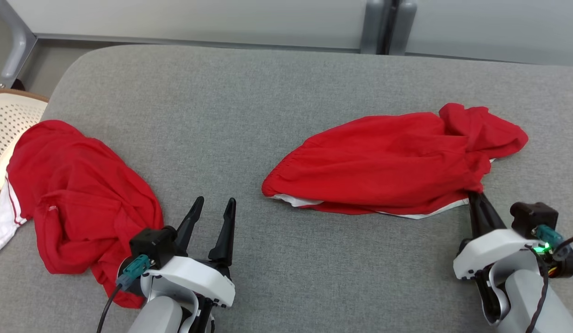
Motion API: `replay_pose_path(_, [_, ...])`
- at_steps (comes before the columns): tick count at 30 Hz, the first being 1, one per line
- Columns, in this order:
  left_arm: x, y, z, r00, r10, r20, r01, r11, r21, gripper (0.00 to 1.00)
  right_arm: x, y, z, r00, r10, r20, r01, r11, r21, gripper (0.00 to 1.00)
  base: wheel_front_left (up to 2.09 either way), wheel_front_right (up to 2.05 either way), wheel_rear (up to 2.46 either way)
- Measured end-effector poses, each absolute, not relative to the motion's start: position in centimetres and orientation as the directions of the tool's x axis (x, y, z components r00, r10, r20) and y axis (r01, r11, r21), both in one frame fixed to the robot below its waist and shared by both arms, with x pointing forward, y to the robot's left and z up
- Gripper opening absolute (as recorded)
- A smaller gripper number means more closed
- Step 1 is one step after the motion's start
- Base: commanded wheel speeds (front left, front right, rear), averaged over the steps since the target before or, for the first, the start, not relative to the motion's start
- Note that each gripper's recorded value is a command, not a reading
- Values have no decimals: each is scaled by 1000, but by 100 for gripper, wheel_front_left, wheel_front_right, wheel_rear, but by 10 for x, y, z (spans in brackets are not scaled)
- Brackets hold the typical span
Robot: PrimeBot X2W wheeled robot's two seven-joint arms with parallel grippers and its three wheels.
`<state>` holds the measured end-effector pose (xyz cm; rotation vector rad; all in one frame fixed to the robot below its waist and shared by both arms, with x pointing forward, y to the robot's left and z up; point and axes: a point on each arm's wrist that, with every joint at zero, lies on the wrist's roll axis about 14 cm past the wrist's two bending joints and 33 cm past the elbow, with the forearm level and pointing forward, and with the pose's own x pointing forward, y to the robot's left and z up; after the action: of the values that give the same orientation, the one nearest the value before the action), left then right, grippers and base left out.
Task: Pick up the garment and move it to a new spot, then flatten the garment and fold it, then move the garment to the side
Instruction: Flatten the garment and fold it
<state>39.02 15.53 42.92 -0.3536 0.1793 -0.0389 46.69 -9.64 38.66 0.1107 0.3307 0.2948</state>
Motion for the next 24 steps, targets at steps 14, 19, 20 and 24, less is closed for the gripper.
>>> replay_pose_path(14, [377, 128, 448, 983, -146, -112, 96, 927, -362, 100, 429, -151, 426, 950, 206, -233, -197, 978, 64, 0, 0, 0, 0])
replay_pose_path(19, [375, 115, 454, 978, -183, -95, 137, 920, -368, 100, 406, -174, 432, 937, 186, -296, -196, 981, -3, 0, 0, 0, 0])
replay_pose_path(20, [375, 114, 454, 978, -186, -96, 138, 919, -370, 100, 402, -178, 433, 932, 182, -313, -196, 981, -12, 0, 0, 0, 0])
replay_pose_path(24, [372, 115, 453, 979, -180, -98, 131, 917, -377, 100, 390, -196, 443, 917, 163, -365, -200, 978, -66, 0, 0, 0, 0])
